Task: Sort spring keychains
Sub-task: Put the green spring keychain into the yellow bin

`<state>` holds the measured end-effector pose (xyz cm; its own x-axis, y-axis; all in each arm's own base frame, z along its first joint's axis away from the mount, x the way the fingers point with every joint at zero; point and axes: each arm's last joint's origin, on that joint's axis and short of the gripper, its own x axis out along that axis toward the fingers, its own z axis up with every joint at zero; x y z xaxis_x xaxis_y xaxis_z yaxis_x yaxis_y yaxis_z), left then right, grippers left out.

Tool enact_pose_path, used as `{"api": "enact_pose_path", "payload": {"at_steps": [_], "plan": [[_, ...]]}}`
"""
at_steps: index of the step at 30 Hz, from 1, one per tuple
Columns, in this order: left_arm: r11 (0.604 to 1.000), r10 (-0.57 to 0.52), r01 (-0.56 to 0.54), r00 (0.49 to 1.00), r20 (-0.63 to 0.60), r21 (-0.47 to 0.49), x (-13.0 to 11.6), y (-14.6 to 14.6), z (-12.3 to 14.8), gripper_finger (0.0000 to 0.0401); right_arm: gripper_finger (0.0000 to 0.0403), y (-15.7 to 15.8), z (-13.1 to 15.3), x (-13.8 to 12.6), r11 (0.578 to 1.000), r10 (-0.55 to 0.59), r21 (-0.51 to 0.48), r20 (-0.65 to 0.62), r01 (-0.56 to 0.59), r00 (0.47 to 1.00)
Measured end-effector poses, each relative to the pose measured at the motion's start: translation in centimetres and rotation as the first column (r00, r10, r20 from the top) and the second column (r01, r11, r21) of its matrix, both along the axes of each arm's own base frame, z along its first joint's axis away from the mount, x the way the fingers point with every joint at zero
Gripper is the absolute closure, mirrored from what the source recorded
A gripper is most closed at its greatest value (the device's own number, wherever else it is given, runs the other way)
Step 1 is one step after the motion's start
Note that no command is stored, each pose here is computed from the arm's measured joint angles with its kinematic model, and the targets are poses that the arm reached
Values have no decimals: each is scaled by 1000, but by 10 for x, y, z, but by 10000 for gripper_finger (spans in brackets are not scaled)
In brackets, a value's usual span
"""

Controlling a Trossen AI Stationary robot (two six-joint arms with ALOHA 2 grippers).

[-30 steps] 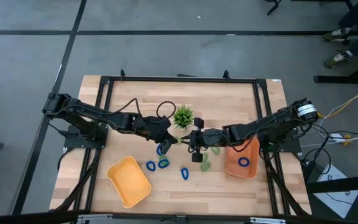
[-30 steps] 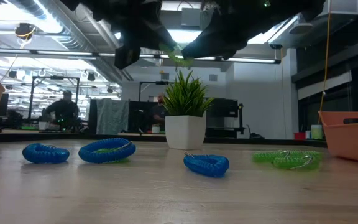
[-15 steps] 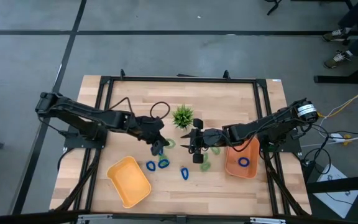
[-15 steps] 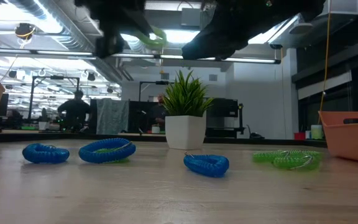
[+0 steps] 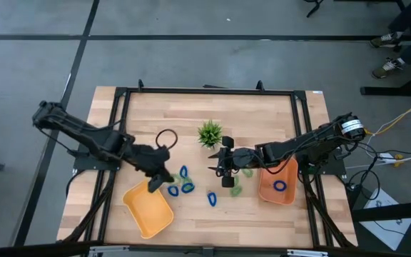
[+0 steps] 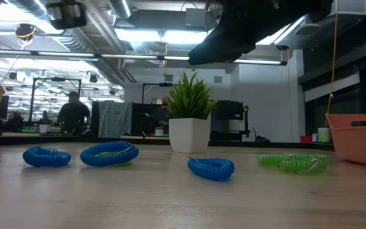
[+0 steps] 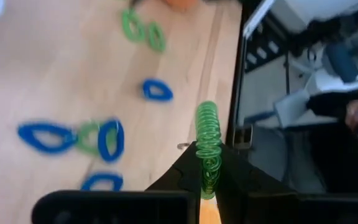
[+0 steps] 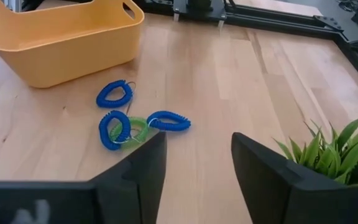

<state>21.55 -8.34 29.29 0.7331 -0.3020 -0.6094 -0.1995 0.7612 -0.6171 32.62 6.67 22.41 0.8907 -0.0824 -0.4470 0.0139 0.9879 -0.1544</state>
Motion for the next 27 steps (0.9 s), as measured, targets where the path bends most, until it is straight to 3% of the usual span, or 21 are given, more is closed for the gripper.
{"api": "enact_pose_path", "payload": {"at_steps": [8,14,27], "plan": [[993,36,-56,983,-181,-102,-16,-17,-9,379,225,0,0,0,1000,0,0,0,0,1000],[982,92,-138,945,-314,-128,-26,-22,-15,379,225,0,0,0,1000,0,0,0,0,1000],[962,107,-206,889,-446,-180,-37,-31,-22,372,224,0,-1,0,1000,0,-2,-7,0,1000]]}}
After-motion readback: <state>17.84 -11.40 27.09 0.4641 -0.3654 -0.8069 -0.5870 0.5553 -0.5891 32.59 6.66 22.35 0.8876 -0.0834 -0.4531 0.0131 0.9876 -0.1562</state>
